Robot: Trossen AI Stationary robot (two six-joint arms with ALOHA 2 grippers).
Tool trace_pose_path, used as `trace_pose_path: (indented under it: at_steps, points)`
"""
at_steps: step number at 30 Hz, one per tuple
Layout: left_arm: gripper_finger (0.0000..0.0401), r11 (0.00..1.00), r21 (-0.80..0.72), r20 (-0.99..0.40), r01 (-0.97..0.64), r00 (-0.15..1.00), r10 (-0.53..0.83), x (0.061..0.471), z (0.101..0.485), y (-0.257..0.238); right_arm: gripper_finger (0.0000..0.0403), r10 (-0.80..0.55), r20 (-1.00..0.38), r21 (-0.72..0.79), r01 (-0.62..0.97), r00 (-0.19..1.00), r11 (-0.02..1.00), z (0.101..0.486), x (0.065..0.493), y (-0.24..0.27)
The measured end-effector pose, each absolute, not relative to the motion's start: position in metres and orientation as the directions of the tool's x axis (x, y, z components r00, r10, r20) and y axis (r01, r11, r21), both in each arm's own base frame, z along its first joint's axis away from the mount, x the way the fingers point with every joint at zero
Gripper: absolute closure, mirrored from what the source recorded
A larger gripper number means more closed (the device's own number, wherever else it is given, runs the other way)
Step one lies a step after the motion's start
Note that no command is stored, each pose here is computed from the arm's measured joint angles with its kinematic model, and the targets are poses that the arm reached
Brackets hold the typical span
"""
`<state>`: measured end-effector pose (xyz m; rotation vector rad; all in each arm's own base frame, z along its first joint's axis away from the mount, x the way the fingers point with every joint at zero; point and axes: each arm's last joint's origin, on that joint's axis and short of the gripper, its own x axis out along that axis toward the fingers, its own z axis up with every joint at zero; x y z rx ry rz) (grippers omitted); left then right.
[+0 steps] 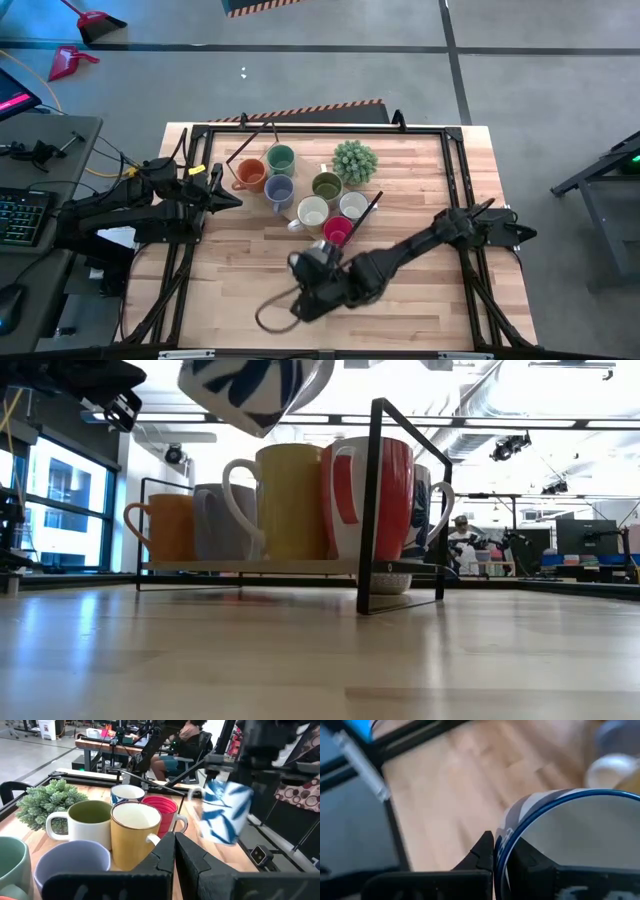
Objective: Place coffee mugs
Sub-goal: Put the blue patterned mug on the shelf
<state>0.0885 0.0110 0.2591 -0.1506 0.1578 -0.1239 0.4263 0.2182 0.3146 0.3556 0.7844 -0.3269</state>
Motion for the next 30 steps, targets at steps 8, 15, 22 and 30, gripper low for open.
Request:
trace_pose_path:
  at_steps: [8,15,22,30]
  points:
    - [0.0401,0.981,-0.16,-0.149,0.111,0.98,-0.135,0.089,0.259,0.011,0.0402,-0.286,-0.665,0.136,0.489,0.69,0.862,0.33,0.445,0.166]
    - [0.0401,0.981,-0.16,-0.148,0.111,0.98,-0.135,0.088,0.259,0.011,0.0402,-0.334,-0.566,0.123,0.478,0.754,0.87,0.349,0.464,0.122]
    - [0.0401,0.981,-0.161,-0.149,0.112,0.979,-0.137,0.088,0.259,0.011,0.0403,-0.444,-0.531,0.086,0.567,0.722,0.819,0.37,0.462,0.062]
    - [0.0401,0.98,-0.163,-0.154,0.117,0.978,-0.143,0.088,0.258,0.011,0.0403,-0.438,-0.581,0.111,0.6,0.686,0.792,0.373,0.462,-0.004]
